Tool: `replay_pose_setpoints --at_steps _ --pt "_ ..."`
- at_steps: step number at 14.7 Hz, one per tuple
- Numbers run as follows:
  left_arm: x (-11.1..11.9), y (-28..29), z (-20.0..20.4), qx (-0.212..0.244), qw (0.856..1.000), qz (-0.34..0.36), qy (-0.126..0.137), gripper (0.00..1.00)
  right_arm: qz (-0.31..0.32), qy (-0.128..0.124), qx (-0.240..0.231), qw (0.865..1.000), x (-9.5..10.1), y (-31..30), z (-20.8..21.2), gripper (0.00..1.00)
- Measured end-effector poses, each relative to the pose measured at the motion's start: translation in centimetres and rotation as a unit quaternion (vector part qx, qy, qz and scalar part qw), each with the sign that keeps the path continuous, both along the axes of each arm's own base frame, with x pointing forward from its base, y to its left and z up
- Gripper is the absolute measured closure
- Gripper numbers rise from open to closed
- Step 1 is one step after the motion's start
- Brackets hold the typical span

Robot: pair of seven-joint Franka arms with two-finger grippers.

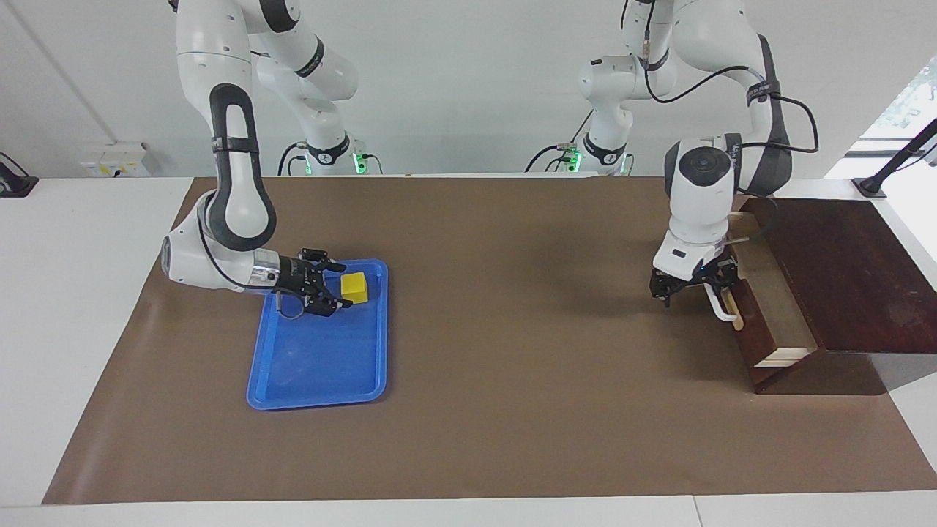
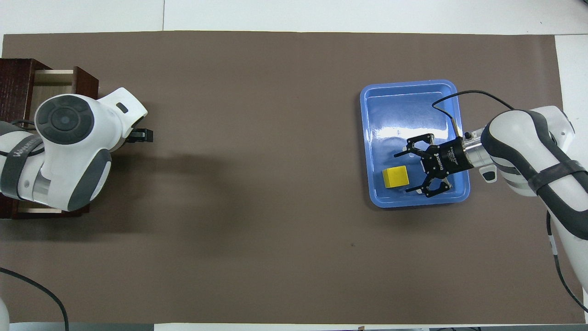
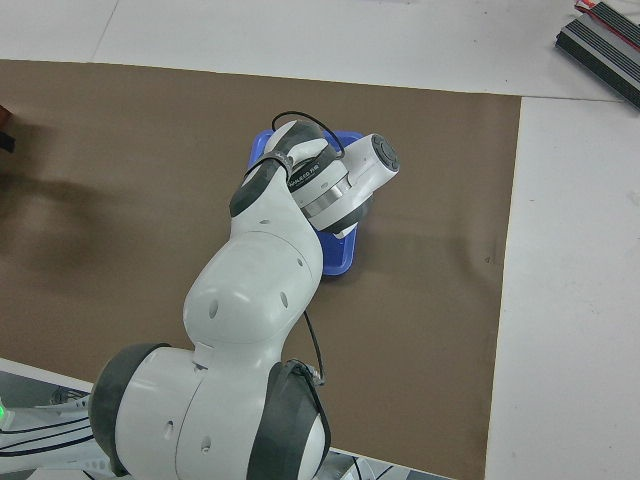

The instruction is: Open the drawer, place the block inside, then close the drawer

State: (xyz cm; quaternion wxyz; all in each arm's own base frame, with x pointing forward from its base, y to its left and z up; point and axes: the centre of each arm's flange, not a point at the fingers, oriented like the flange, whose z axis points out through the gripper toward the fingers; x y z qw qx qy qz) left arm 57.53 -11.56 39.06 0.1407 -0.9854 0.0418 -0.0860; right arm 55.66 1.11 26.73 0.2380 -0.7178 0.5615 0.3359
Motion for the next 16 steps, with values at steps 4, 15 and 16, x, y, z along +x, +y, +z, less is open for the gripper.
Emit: replay_pose_setpoints --at_steps 4,15,16 --pt "-1.0 -3.5 -0.2 -0.003 1.0 0.003 -0.002 0.0 0.004 -0.006 -0.002 1.0 -0.4 0.0 -0.7 0.0" --pt "0.6 -5.9 7.0 -0.08 0.988 0.128 0.023 0.0 0.015 -0.02 0.0 1.0 -0.5 -0.1 -0.8 0.45" --pt "0.9 -6.1 8.5 -0.089 0.983 0.157 0.019 0.0 0.016 -0.024 0.0 1.0 -0.3 -0.1 -0.6 0.45"
